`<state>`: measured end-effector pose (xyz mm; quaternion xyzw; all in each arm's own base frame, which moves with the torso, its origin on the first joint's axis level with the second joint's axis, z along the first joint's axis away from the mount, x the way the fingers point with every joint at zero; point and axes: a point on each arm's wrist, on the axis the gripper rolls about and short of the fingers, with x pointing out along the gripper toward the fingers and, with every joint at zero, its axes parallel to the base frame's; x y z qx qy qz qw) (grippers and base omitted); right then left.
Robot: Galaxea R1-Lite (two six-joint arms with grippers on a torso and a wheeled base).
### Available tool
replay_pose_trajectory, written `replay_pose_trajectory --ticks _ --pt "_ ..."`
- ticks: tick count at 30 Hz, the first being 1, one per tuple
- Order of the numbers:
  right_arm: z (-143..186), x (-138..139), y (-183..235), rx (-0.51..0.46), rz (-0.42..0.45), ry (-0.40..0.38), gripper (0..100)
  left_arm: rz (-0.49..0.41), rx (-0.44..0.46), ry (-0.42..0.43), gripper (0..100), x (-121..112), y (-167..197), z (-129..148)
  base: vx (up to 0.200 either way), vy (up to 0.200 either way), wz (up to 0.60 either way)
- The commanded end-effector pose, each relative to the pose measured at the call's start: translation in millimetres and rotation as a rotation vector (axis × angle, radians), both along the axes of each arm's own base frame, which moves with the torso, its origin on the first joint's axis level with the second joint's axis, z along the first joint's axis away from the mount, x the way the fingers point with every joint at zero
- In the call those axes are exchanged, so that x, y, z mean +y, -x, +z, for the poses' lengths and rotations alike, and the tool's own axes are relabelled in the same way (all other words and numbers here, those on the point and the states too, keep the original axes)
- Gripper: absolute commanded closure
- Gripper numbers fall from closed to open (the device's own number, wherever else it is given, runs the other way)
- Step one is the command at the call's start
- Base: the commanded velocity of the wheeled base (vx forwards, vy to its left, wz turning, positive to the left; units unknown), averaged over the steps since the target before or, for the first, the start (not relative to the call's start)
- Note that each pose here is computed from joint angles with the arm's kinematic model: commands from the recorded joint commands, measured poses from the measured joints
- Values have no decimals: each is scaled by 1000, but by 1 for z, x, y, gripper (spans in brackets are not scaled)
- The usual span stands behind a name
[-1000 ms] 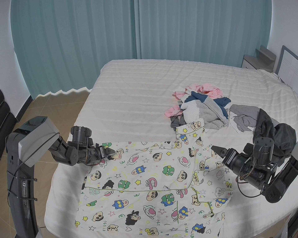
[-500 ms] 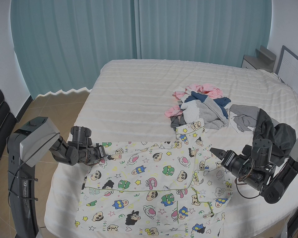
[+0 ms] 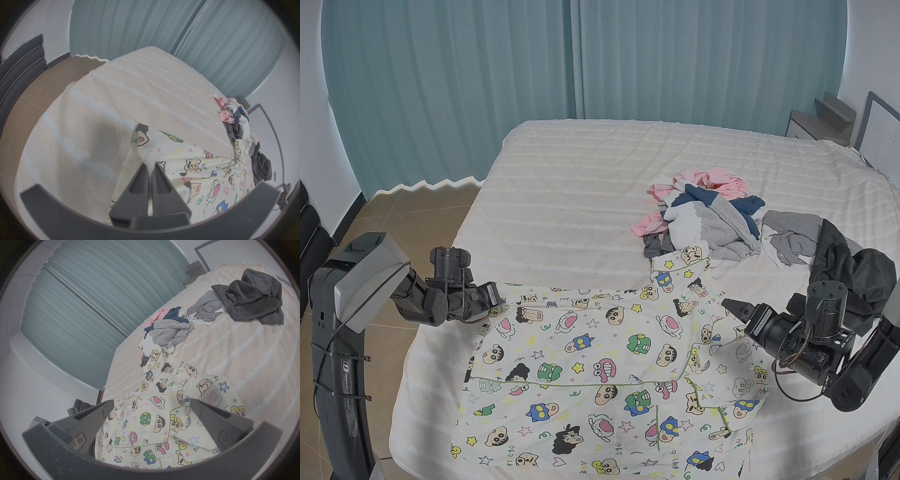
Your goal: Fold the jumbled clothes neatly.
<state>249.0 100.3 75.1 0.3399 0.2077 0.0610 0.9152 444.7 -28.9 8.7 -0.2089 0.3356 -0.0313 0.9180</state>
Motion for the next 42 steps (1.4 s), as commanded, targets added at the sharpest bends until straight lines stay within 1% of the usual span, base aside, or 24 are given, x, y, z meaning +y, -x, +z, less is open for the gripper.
replay_pose_trajectory --ticks 1,13,16,22,25,29,30,31,33,37,40,42 --pt "0 0 -1 0 1 2 0 10 -23 1 100 4 -4 5 0 0 0" --pt "1 1 -2 -11 0 5 0 21 -81 -3 100 10 -16 19 0 0 0" --pt "2 1 -2 -13 1 6 0 13 -101 -23 100 13 -19 23 0 0 0" --pt "1 -1 -3 -11 -7 8 0 13 -119 -31 100 13 -23 27 0 0 0" --pt "2 -2 -5 -15 -10 11 0 12 -120 -33 100 13 -24 28 0 0 0" --pt "1 -8 -14 -18 -23 41 0 5 -95 -48 100 13 -25 29 0 0 0" --pt "0 -8 -15 -19 -25 45 0 7 -96 -48 0 13 -26 30 0 0 0" --pt "-2 -13 -21 -21 -31 81 0 9 -96 -50 0 13 -27 29 0 0 0" --pt "-7 -22 -30 -2 -13 119 0 24 -97 -58 0 14 -29 28 0 0 0" --pt "-19 -41 -58 57 27 147 0 59 -93 -73 0 14 -30 25 0 0 0" --pt "-32 -51 -83 155 40 175 0 59 -66 -69 0 15 -28 21 0 0 0" --pt "-38 -54 -97 200 49 180 0 58 -29 -69 0 17 -26 18 0 0 0"
